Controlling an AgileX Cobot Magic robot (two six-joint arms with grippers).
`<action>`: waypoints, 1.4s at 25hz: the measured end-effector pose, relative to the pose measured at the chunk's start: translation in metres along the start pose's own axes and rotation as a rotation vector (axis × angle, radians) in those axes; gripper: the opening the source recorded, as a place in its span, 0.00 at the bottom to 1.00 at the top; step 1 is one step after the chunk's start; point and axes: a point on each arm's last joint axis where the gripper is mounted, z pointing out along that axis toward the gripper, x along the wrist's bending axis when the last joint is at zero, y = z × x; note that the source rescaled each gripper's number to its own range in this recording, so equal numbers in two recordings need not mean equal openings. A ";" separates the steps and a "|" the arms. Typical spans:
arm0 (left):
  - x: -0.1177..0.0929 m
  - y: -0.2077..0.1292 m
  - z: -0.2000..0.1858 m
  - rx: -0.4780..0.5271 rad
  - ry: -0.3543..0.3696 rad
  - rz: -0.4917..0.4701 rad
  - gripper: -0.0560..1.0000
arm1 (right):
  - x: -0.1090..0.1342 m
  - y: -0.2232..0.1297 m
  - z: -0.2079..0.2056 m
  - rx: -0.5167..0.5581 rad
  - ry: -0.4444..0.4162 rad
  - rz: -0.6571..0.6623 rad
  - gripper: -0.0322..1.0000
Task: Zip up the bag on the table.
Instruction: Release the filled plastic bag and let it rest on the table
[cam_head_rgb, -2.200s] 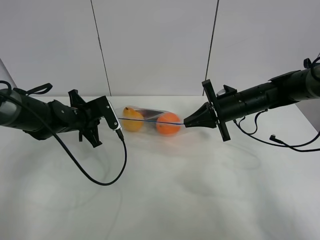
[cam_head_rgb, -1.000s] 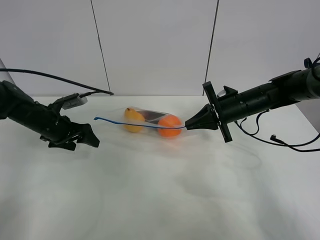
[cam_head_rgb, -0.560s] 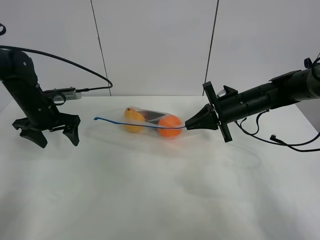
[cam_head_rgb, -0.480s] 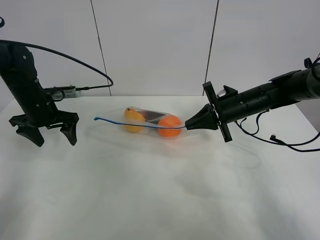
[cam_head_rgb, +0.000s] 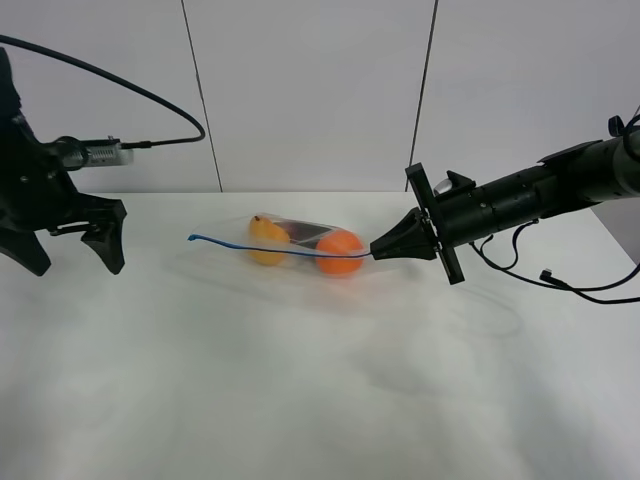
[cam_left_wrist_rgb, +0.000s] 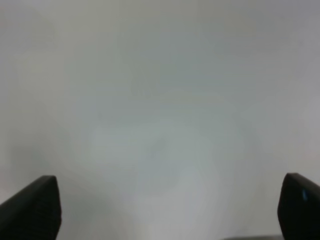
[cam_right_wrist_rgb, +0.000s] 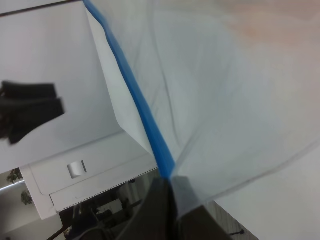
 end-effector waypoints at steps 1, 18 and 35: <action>0.000 -0.009 -0.009 -0.022 0.000 0.001 1.00 | 0.000 0.000 0.000 0.000 0.000 0.000 0.03; -0.001 -0.224 -0.006 -0.279 0.006 0.006 1.00 | 0.000 0.000 0.000 0.001 -0.001 -0.017 0.03; -0.001 -0.317 -0.043 -0.958 0.014 0.022 1.00 | 0.000 0.000 0.000 0.003 -0.003 -0.025 0.51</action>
